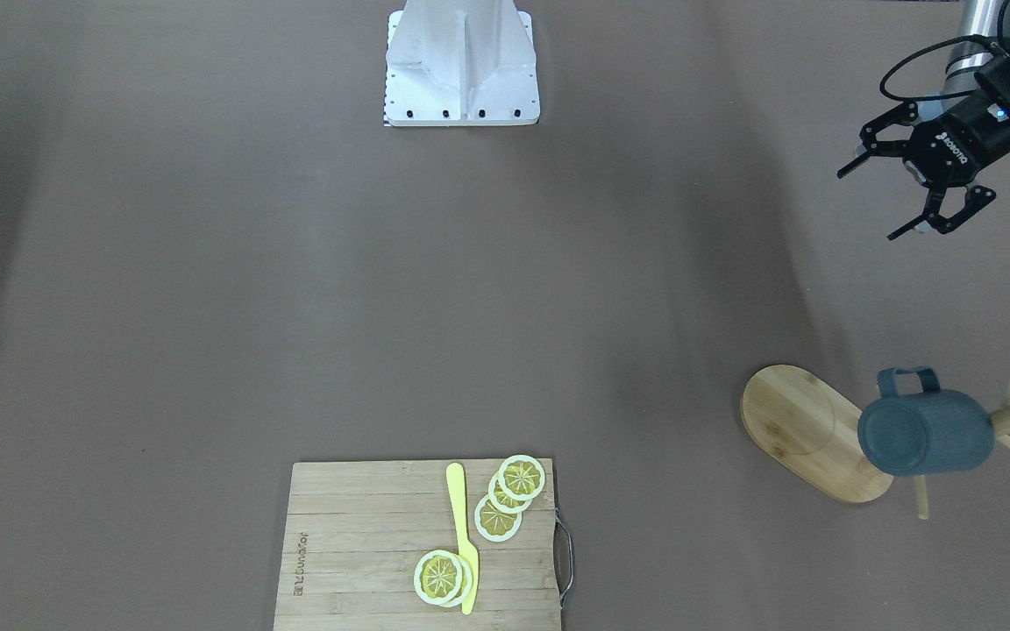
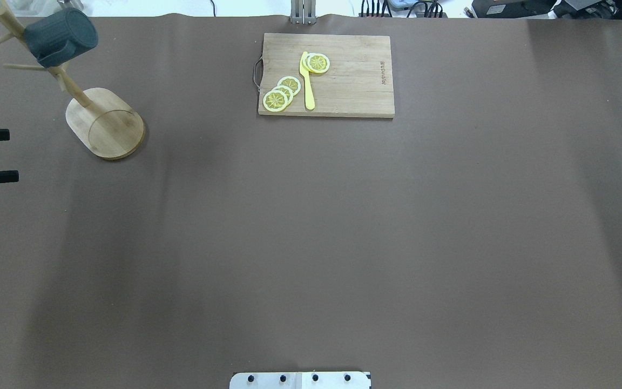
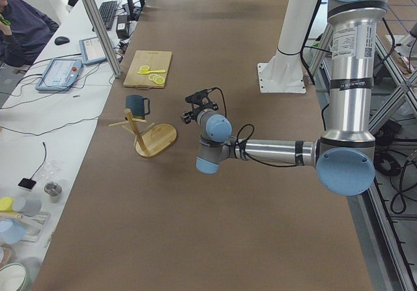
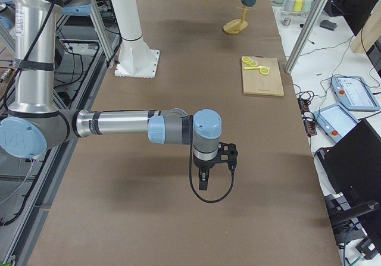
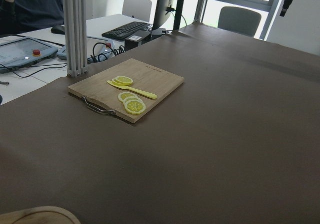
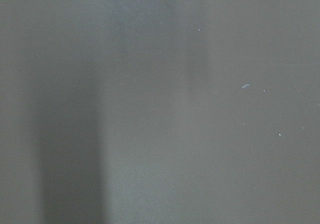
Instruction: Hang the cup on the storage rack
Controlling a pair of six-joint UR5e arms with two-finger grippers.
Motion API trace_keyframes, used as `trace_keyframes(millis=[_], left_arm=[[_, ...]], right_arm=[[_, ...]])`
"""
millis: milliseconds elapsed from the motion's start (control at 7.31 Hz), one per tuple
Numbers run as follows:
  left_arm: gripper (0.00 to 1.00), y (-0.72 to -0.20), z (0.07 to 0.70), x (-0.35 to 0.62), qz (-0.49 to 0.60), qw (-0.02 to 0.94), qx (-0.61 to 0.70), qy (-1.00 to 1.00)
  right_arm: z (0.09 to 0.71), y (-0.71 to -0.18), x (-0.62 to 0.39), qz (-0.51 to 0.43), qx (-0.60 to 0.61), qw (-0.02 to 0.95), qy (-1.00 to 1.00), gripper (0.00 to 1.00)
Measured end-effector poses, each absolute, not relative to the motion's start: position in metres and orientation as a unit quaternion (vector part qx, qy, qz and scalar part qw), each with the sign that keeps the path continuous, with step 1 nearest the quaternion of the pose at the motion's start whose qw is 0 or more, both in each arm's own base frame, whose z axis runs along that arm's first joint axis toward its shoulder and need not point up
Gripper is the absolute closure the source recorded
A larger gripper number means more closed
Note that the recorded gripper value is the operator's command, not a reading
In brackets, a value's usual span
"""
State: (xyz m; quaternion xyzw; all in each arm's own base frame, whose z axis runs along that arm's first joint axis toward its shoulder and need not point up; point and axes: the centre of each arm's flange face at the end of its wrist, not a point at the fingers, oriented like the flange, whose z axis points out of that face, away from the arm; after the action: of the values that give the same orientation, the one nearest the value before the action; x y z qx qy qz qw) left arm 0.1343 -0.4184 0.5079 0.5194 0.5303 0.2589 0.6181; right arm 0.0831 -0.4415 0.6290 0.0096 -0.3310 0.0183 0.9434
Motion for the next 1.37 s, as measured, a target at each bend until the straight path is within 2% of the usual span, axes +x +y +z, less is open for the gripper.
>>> trace_keyframes(millis=[547, 958, 1368], left_arm=[[0.01, -0.425, 0.548, 0.106, 0.282, 0.685, 0.494, 0.455], [0.01, -0.413, 0.577, 0.092, 0.269, 0.723, 0.457, 0.443], [0.01, -0.426, 0.594, 0.081, 0.253, 0.774, 0.399, 0.422]], right_arm=[[0.631, -0.440, 0.083, 0.016, 0.008, 0.944, -0.330, 0.00], [0.633, -0.440, 0.083, 0.016, 0.007, 0.944, -0.330, 0.00], [0.633, -0.440, 0.083, 0.016, 0.007, 0.944, -0.330, 0.00]])
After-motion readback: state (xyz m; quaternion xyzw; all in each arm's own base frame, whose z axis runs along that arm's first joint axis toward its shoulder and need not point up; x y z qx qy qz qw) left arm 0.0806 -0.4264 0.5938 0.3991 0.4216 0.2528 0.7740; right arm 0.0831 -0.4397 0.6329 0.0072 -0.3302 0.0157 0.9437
